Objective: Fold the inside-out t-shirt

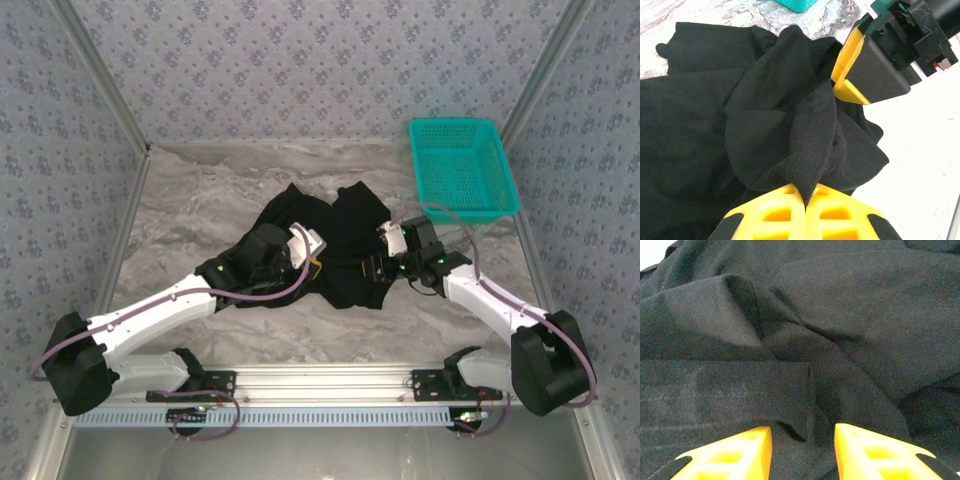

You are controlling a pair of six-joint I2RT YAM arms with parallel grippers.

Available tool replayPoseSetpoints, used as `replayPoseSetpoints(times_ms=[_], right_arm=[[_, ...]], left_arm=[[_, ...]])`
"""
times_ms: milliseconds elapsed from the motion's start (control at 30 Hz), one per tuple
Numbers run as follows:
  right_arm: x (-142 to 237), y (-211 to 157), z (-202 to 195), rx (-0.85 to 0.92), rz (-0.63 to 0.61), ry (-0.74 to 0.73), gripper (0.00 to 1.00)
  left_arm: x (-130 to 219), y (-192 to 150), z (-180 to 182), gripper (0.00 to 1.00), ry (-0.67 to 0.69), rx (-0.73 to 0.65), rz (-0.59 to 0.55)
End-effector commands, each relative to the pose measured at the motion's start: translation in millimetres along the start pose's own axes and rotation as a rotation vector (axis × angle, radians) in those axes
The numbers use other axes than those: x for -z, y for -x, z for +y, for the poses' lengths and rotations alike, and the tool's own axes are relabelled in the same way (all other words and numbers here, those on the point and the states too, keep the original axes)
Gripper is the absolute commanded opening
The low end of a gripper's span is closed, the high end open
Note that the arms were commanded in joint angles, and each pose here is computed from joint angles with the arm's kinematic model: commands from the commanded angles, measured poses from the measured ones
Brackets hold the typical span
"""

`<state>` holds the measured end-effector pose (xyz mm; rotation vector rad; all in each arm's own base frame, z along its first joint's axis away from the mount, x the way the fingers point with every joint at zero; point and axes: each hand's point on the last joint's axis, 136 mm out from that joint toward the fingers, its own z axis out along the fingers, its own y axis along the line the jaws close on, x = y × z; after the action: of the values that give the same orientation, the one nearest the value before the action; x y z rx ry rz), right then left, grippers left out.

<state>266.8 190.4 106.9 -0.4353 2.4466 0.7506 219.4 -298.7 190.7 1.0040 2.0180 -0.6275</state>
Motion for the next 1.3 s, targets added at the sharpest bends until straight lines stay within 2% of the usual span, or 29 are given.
replayPoseSetpoints(times_ms=[0, 367, 533, 667, 733, 800, 1033, 1267], right_arm=[[4, -1, 4, 0.058, -0.009, 0.023, 0.42], [-10, 4, 5, 0.093, -0.011, 0.043, 0.5], [-15, 12, 9, 0.105, -0.024, 0.065, 0.37], [-10, 17, 12, 0.117, -0.034, 0.065, 0.18], [-1, 17, 10, 0.119, -0.035, 0.029, 0.06], [14, 20, 4, 0.122, -0.05, -0.038, 0.0], [69, 36, -2, 0.125, -0.111, -0.195, 0.0], [96, 35, -13, 0.093, -0.053, -0.293, 0.0]], left_arm=[[7, 15, -1, 0.0, -0.008, -0.002, -0.033], [8, 14, -1, 0.0, -0.008, -0.001, -0.031], [9, 14, 0, 0.0, -0.003, 0.0, -0.03], [8, 11, 2, 0.0, 0.005, 0.003, -0.023], [8, 9, 4, 0.0, 0.015, 0.009, -0.018], [8, 7, 7, 0.0, 0.024, 0.016, -0.017], [1, 2, 15, 0.0, 0.038, 0.031, -0.011], [-13, -1, 24, 0.0, 0.036, 0.06, -0.009]])
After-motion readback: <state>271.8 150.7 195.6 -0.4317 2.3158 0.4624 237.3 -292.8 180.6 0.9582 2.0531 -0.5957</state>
